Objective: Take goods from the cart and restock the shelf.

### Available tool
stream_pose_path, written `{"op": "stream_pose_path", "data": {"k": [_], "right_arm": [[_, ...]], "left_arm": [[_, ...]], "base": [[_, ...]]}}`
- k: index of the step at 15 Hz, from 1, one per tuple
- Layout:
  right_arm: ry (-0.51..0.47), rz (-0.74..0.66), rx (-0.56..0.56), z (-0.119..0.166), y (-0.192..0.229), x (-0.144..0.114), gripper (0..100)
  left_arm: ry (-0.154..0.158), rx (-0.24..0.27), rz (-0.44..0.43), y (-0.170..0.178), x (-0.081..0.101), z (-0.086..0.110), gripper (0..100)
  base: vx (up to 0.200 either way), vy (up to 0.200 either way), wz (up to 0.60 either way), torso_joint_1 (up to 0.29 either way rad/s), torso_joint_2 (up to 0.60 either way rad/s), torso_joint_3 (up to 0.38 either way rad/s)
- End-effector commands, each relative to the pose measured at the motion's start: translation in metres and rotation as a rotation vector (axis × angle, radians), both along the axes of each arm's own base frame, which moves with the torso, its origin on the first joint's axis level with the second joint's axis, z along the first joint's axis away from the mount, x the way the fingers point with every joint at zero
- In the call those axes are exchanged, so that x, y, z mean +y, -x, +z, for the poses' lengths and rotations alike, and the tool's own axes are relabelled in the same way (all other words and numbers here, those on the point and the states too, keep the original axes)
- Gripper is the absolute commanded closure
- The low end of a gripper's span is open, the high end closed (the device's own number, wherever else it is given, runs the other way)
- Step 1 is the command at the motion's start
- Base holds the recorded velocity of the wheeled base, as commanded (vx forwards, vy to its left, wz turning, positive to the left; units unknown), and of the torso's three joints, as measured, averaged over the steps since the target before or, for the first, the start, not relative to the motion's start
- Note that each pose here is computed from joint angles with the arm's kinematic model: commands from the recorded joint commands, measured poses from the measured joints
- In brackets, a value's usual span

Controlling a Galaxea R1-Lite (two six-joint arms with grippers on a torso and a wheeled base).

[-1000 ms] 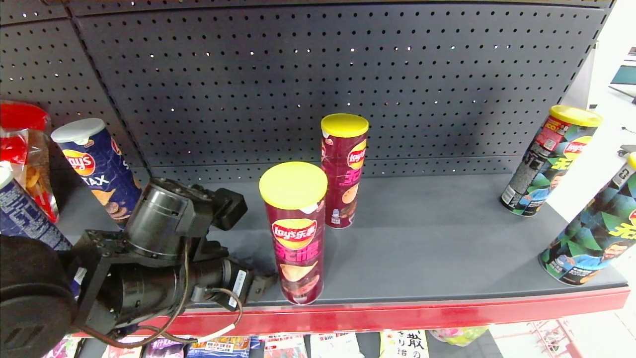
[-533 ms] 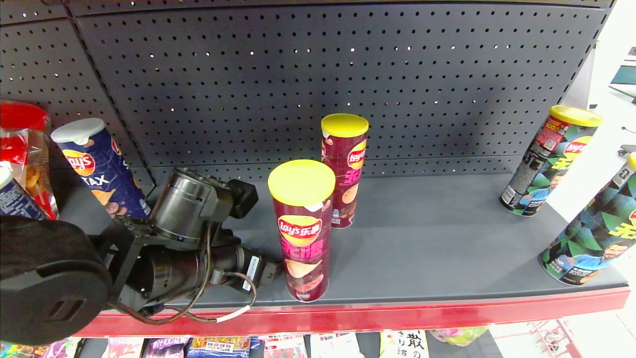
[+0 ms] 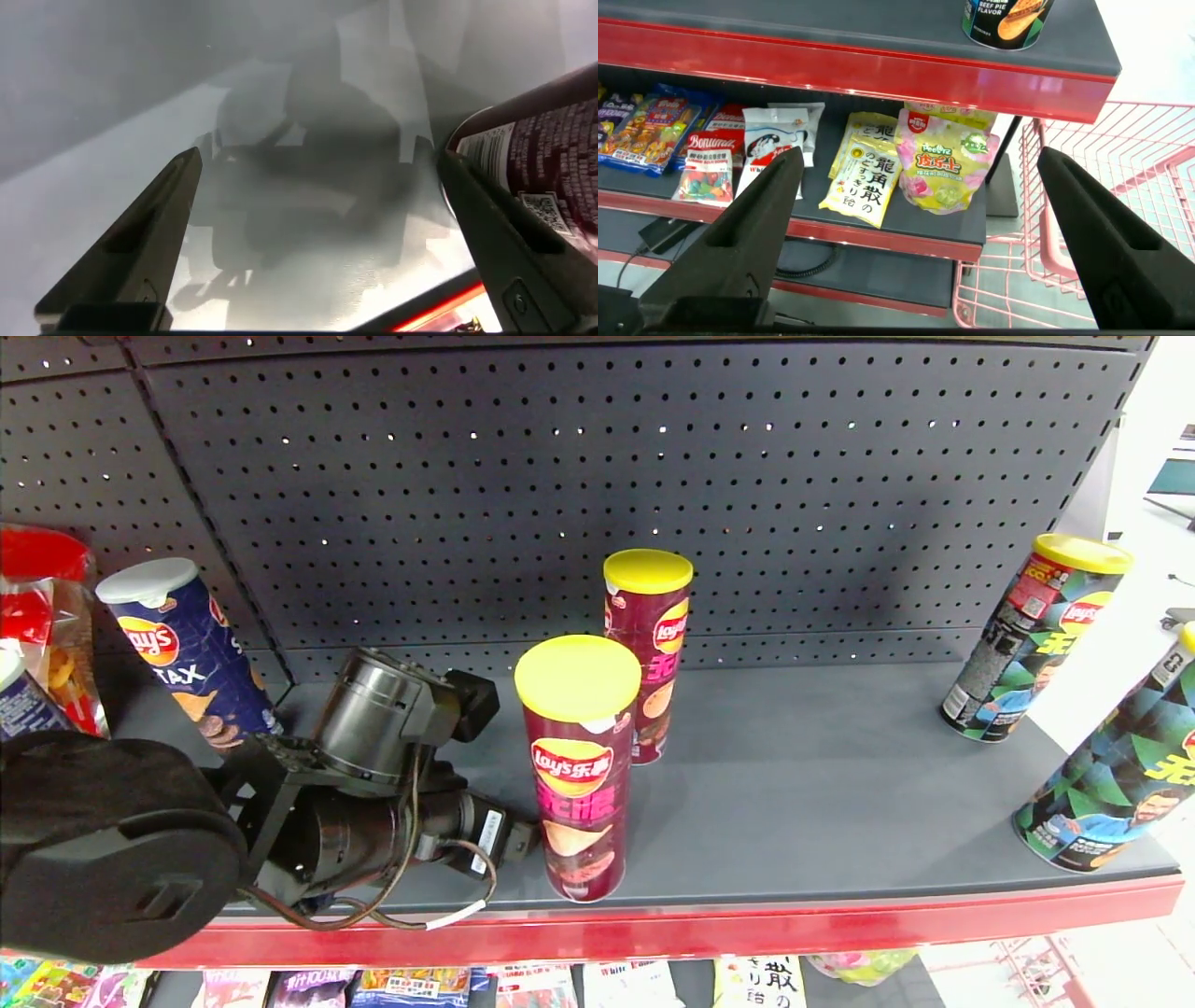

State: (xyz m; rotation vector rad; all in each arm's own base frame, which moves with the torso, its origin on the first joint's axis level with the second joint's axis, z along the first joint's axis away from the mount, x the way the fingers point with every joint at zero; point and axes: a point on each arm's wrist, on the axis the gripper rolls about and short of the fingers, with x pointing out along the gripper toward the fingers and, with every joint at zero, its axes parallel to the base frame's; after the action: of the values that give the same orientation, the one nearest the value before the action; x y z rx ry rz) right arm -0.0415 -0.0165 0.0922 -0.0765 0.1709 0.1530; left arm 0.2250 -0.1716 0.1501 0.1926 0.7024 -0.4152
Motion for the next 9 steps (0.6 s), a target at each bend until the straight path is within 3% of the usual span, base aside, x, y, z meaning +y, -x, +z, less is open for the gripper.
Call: {"op": "stream_pose_path", "data": {"k": [1,4,9], "right_arm": [[0.001,0.0,0.001,0.0,0.0,0.0,0],[0.001,0.0,0.001,0.0,0.0,0.0,0],[0.001,0.0,0.001,0.0,0.0,0.0,0]], "left_arm": [[0.0,0.001,-0.007,0.001,-0.002,0.0,0],[0.001,0.003,-0.023,0.002,-0.006,-0.001,0],[-0.013,0.024,-0.023,0.014,0.004,0.005,0]], "base": [[0.0,0.0,0.0,0.0,0.0,0.0],[0.0,0.0,0.0,0.0,0.0,0.0],[0.0,0.0,0.0,0.0,0.0,0.0]]}}
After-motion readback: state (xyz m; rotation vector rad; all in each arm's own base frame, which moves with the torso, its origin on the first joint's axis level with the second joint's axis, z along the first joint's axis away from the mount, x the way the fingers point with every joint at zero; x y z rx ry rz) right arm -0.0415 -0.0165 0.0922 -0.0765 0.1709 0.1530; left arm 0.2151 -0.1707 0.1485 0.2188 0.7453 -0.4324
